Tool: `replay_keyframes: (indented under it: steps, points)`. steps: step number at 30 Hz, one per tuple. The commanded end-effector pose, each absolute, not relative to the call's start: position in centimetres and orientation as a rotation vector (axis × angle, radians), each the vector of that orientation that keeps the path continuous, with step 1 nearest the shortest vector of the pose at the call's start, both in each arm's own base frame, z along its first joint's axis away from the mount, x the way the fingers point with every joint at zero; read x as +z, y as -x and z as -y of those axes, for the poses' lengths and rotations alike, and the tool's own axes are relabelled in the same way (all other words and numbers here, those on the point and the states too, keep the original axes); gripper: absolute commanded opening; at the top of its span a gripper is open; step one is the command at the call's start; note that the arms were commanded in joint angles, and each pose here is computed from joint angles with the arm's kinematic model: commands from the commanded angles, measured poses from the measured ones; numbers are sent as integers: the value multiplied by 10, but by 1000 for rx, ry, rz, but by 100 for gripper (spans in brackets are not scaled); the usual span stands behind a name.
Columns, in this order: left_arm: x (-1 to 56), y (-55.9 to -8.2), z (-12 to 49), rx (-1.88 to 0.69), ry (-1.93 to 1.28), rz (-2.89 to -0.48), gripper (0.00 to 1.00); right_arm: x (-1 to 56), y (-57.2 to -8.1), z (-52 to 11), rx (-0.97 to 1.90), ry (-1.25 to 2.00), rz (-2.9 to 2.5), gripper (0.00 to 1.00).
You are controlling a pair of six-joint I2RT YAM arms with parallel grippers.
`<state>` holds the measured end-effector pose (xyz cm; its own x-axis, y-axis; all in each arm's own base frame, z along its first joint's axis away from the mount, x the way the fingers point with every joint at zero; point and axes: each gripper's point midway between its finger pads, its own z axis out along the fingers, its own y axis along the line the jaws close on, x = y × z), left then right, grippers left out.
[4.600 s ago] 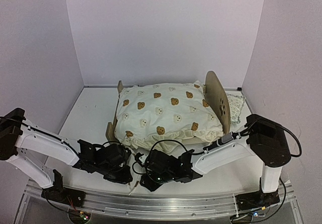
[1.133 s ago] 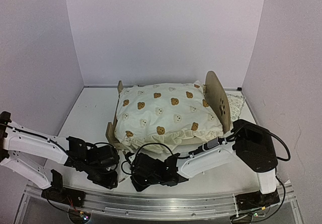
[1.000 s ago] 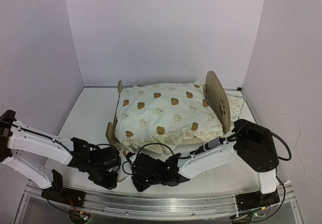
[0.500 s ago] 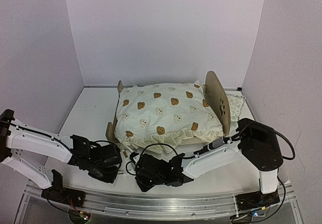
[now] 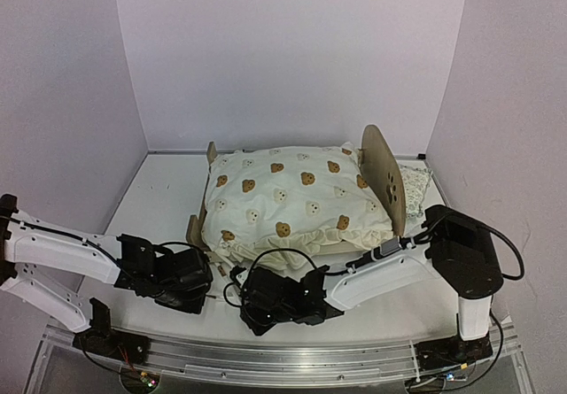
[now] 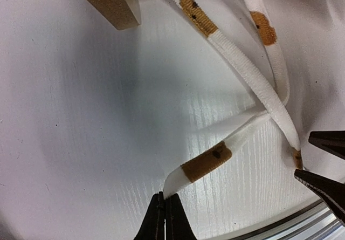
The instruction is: Set up the pet bed
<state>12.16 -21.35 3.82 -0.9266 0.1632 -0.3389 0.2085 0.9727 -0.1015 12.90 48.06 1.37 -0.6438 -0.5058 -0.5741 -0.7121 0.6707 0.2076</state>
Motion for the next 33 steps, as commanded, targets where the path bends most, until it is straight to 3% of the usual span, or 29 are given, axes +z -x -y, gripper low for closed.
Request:
replay_keyframes:
  steps: [1, 6, 11, 14, 28, 33]
  points:
    - [45, -129, 225, -255, -244, -2747, 0, 56, -160, -485, 617, 876, -2358, 38]
    - [46, -129, 226, -277, -244, -2741, 0, 61, -189, -483, 620, 810, -2363, 39]
    - [45, -129, 228, -298, -253, -2735, 0, 66, -204, -493, 640, 810, -2332, 50]
    - [45, -129, 230, -311, -262, -2731, 0, 59, -210, -503, 657, 814, -2339, 50]
    - [46, -125, 229, -350, -275, -2732, 0, 23, -232, -505, 523, 788, -2324, 44]
    - [47, -124, 229, -361, -276, -2730, 0, 14, -233, -503, 497, 787, -2335, 37]
